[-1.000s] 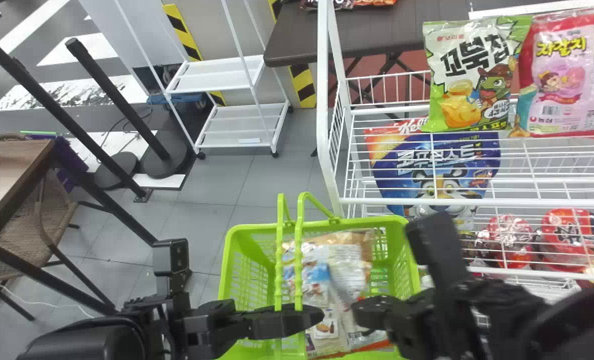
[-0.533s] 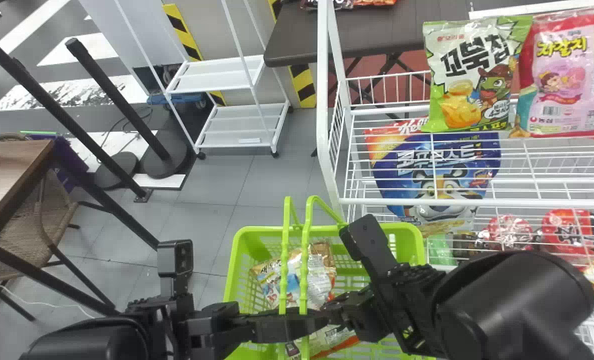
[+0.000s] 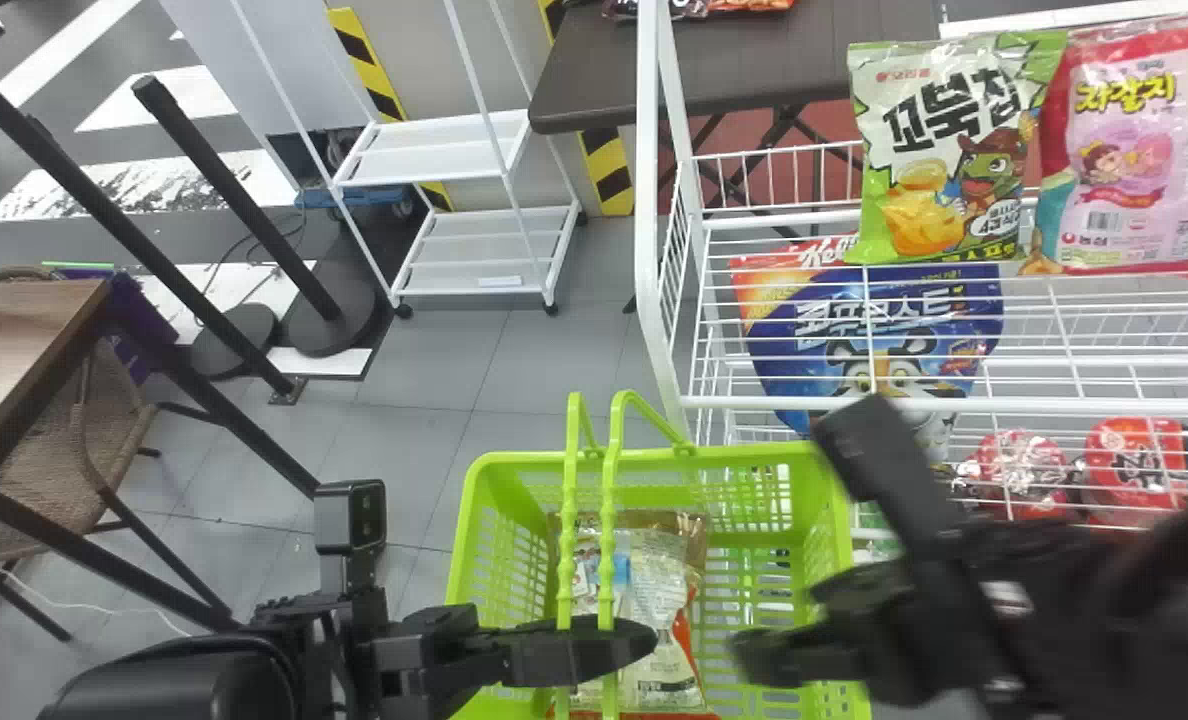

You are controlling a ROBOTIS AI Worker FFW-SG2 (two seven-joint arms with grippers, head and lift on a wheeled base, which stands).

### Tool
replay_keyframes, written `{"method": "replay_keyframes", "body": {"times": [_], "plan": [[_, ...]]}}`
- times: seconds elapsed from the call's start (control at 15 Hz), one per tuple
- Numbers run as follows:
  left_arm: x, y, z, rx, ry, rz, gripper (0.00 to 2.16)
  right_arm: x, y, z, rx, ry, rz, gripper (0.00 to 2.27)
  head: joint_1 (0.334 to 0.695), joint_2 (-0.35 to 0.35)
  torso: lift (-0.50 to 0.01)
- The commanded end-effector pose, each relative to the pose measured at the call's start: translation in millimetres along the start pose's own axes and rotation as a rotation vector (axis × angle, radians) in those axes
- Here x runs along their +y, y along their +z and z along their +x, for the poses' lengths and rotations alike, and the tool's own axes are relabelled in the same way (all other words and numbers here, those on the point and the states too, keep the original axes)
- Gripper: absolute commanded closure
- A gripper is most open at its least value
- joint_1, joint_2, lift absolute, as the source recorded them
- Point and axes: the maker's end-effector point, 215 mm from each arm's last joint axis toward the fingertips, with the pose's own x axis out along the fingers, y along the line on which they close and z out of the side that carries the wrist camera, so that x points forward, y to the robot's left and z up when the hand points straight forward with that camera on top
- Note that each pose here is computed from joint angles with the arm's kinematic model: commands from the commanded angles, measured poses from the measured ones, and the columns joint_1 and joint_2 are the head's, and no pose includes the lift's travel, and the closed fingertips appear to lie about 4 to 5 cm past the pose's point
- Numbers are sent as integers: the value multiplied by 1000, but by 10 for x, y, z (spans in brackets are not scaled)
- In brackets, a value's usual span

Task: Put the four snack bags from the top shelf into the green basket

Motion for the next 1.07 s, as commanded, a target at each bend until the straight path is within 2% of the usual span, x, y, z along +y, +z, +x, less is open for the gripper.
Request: {"method": "replay_keyframes", "body": {"times": [0.0,0.07,0.13,0.27,0.4,0.47,0.67,0.87,0.93,1.0], "plan": [[-24,13,-5,0,-12,1,2148,-820,94,-625,-82,-195,67,80,695,350,0],[-24,19,-4,-1,-12,3,2148,-1173,201,-785,-126,-275,94,80,695,350,0],[-26,22,6,-1,-14,3,2148,-1515,582,-900,-253,-337,83,80,695,329,0],[-29,19,22,1,-18,3,2148,-1959,1255,-1013,-440,-409,31,80,695,229,0],[-29,6,23,0,-18,0,2148,-2361,1765,-1013,-566,-469,-4,83,695,154,0],[-29,4,20,-2,-18,2,2148,-2533,2063,-999,-643,-498,-33,83,695,138,0],[-30,-20,17,-5,-17,-4,2148,-2968,2514,-738,-695,-557,-53,83,695,117,0],[-27,-27,3,-8,-15,-7,2148,-3087,2737,-454,-695,-543,-50,100,695,118,0],[-31,-32,4,-7,-15,-8,2148,-3090,2743,-390,-682,-540,-47,154,695,122,0],[-27,-41,1,-7,-14,-10,2148,-3104,2727,-346,-662,-532,-47,434,695,128,0]]}}
